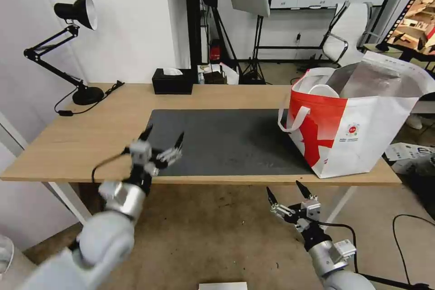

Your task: Pick up the trash from the table and place it into the takeout bag.

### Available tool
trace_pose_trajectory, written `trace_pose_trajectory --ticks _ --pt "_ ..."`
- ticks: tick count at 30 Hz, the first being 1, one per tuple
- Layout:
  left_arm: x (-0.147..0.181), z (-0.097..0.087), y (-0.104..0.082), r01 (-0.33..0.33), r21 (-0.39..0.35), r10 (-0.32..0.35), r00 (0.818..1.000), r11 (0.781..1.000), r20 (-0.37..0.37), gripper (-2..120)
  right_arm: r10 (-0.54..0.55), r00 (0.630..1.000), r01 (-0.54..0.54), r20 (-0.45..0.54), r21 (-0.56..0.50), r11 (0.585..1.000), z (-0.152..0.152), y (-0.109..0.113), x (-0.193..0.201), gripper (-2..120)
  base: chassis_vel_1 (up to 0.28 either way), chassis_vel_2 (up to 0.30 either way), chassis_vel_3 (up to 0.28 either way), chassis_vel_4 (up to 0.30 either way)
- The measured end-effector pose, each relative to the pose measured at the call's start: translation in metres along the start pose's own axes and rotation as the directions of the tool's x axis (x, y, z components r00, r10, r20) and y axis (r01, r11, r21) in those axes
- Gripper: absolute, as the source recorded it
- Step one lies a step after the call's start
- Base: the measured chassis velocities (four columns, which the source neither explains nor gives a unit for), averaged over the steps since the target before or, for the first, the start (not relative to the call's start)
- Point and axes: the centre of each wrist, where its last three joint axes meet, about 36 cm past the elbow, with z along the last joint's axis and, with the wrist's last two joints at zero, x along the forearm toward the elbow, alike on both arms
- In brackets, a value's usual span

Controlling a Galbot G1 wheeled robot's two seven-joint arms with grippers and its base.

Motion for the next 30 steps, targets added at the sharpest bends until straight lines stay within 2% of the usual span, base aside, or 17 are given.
trace_pose_trajectory --ticks 1,4,9,11,19,30 --pt "0.0 0.0 0.0 0.0 0.0 0.0 1.0 1.0 0.0 100 0.0 1.0 0.0 0.0 0.0 1.0 0.0 0.0 0.0 100 0.0 0.0 0.0 0.0" --pt "0.025 0.021 0.0 0.073 0.004 -0.073 0.997 0.997 -0.036 100 0.0 1.0 0.0 0.0 0.0 1.0 0.0 0.0 0.0 100 0.0 0.0 0.0 0.0" --pt "0.042 0.035 -0.007 0.108 0.013 -0.107 0.992 0.994 -0.068 100 0.0 1.0 0.0 0.0 0.0 1.0 0.0 0.0 0.0 100 0.0 0.0 0.0 0.0" --pt "0.05 0.046 -0.011 0.131 0.018 -0.129 0.988 0.991 -0.081 100 0.0 1.0 0.0 0.0 0.0 1.0 0.0 0.0 0.0 100 0.0 0.0 0.0 0.0" --pt "0.051 0.058 -0.017 0.128 0.012 -0.127 0.988 0.992 -0.086 100 0.0 1.0 0.0 0.0 0.0 1.0 0.0 0.0 0.0 100 0.0 0.0 0.0 0.0" --pt "0.049 0.058 -0.017 0.124 0.013 -0.122 0.989 0.992 -0.084 100 0.0 1.0 0.0 0.0 0.0 1.0 0.0 0.0 0.0 100 0.0 0.0 0.0 0.0"
